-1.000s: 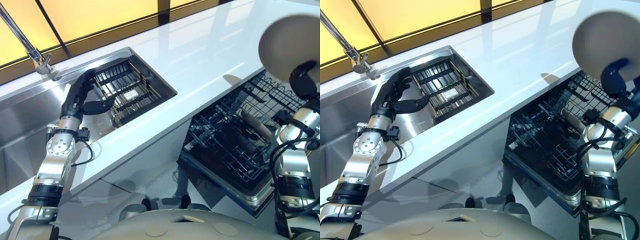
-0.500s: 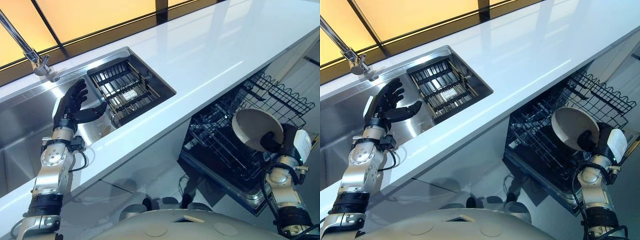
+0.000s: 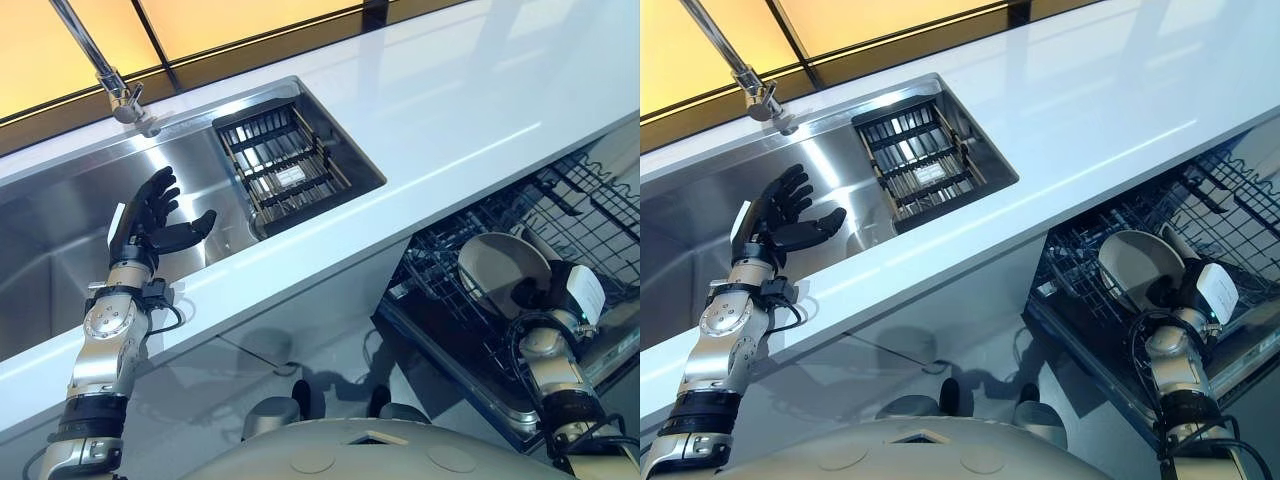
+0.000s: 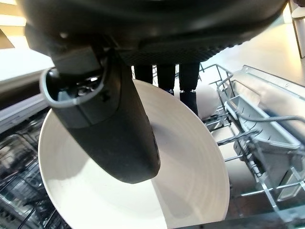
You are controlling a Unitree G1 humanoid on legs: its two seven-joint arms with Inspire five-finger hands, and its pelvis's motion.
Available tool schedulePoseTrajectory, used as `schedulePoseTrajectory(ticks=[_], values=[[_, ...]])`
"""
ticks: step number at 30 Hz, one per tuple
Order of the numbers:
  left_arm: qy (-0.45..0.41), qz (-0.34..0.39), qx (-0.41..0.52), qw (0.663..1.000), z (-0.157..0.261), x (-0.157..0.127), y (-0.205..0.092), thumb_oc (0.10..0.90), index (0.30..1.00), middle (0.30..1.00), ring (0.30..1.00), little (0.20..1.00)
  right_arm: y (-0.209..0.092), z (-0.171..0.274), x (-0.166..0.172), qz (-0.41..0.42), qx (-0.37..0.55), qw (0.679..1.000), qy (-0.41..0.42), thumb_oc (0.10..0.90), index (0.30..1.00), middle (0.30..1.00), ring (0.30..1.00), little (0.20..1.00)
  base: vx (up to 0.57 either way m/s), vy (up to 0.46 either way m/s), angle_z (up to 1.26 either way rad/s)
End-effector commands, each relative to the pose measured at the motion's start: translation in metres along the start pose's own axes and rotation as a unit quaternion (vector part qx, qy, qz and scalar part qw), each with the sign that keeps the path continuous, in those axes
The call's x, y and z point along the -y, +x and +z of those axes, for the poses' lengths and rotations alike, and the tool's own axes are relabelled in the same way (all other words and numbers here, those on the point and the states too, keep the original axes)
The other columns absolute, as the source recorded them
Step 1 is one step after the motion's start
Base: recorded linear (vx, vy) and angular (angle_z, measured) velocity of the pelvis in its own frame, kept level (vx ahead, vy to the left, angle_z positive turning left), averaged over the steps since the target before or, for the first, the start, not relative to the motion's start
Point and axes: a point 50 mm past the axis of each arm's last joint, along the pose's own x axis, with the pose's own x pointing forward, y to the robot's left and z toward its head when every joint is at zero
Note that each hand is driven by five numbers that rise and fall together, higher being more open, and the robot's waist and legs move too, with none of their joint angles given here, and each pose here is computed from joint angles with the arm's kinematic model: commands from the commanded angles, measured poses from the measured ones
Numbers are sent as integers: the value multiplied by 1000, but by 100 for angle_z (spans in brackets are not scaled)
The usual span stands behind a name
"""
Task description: Pick up plates and place into dishwasher.
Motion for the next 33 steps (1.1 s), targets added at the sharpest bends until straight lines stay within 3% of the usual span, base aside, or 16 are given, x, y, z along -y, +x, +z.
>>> schedulePoseTrajectory(ticks=[1,2,9,20,28,33], values=[[-7,-10,131,991,55,1,12,800,900,900,900,900,17,42,16,-28,71,997,-9,624,749,749,749,724,8,21,11],[-8,-13,130,991,55,1,12,800,900,900,900,900,16,45,13,-26,76,997,-8,800,900,900,900,900,8,22,15],[-7,-15,126,992,50,2,8,800,900,900,900,900,1,73,12,-31,135,989,52,800,900,900,900,900,5,14,8],[-9,-2,123,992,47,-3,3,800,900,900,900,900,-27,118,83,-173,285,919,209,800,900,900,900,900,-5,-1,-4],[-7,-2,122,993,48,-8,2,800,900,900,900,900,-29,103,98,-179,258,907,281,800,900,900,900,900,-22,-19,-19],[-1,-1,129,992,50,-10,3,800,900,900,900,900,-29,85,87,-146,191,878,413,800,900,900,900,900,-14,-25,-21]])
